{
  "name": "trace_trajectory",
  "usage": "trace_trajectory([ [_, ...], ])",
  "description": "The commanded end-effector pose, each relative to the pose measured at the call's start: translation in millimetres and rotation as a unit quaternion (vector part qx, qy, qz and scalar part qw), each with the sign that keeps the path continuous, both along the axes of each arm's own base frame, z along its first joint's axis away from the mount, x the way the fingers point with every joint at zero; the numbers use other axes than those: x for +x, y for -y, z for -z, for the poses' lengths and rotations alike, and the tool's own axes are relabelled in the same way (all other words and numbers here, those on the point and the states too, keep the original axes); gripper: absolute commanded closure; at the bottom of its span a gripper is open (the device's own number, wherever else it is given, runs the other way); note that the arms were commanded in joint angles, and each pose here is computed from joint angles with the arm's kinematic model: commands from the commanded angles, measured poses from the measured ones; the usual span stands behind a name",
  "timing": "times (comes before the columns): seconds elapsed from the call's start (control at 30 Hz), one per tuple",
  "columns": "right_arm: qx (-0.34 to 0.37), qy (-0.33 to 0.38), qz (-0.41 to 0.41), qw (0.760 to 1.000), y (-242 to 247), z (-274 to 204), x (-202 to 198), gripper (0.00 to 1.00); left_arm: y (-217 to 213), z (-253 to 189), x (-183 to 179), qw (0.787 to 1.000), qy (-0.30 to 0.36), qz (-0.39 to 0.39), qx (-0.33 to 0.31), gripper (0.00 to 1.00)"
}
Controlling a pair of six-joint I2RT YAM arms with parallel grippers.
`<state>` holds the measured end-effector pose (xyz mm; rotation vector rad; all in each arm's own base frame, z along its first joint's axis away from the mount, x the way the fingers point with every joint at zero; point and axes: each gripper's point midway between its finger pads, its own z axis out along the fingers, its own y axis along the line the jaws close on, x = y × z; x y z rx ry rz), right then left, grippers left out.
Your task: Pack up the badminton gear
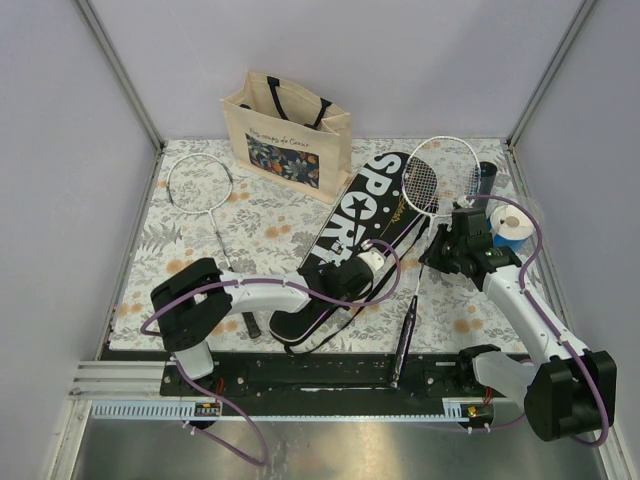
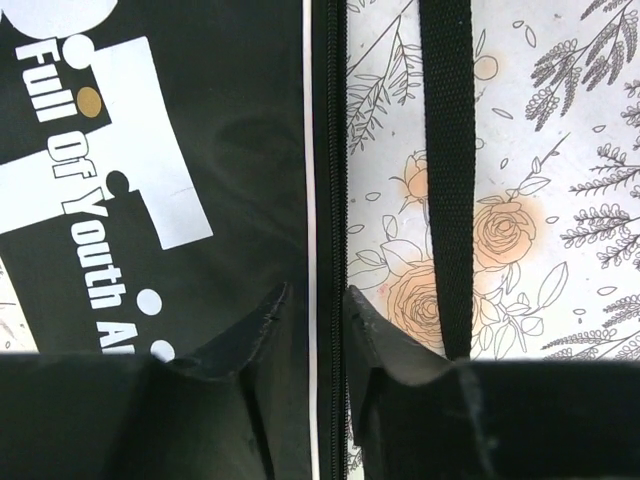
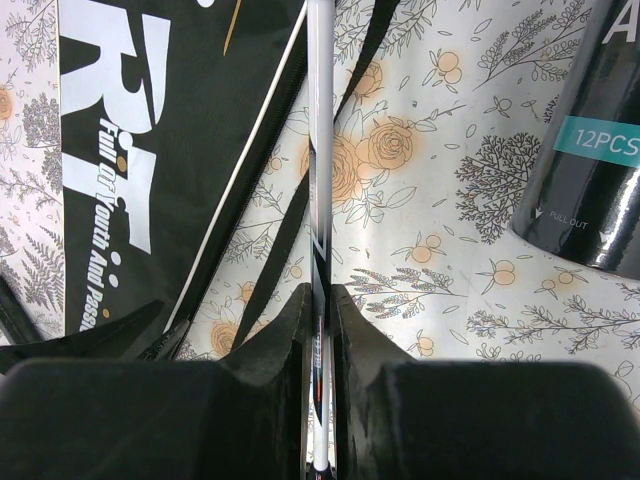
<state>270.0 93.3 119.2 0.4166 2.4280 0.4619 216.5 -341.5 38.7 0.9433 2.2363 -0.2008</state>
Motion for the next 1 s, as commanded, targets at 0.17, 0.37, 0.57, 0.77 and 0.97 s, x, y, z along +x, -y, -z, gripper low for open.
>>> trace_trajectory([
  [0.17, 0.016, 0.025, -0.004, 1.000, -4.4, -10.7, 6.8, 1.00, 10.7, -8.4, 9.1, 1.000, 0.018, 0.002, -0.017, 0.65],
  [0.37, 0.019, 0.025, -0.005, 0.999, -5.5, -10.8, 6.7, 1.00, 8.8, -4.9, 12.4, 1.000, 0.025, -0.001, -0.007, 0.65],
  [0.57, 0.019, 0.025, -0.003, 1.000, -5.0, -9.8, 7.3, 1.00, 8.5, -5.7, 14.2, 1.000, 0.030, -0.002, -0.005, 0.81],
  [0.77, 0.019, 0.019, -0.002, 1.000, -4.7, -5.4, 5.3, 1.00, 9.1, -11.9, 14.6, 0.999, 0.034, -0.004, -0.014, 1.00],
  [0.97, 0.000, -0.005, 0.012, 1.000, 4.6, 1.2, -7.5, 1.00, 6.1, -42.7, 23.5, 0.997, 0.052, -0.041, -0.049, 1.00],
])
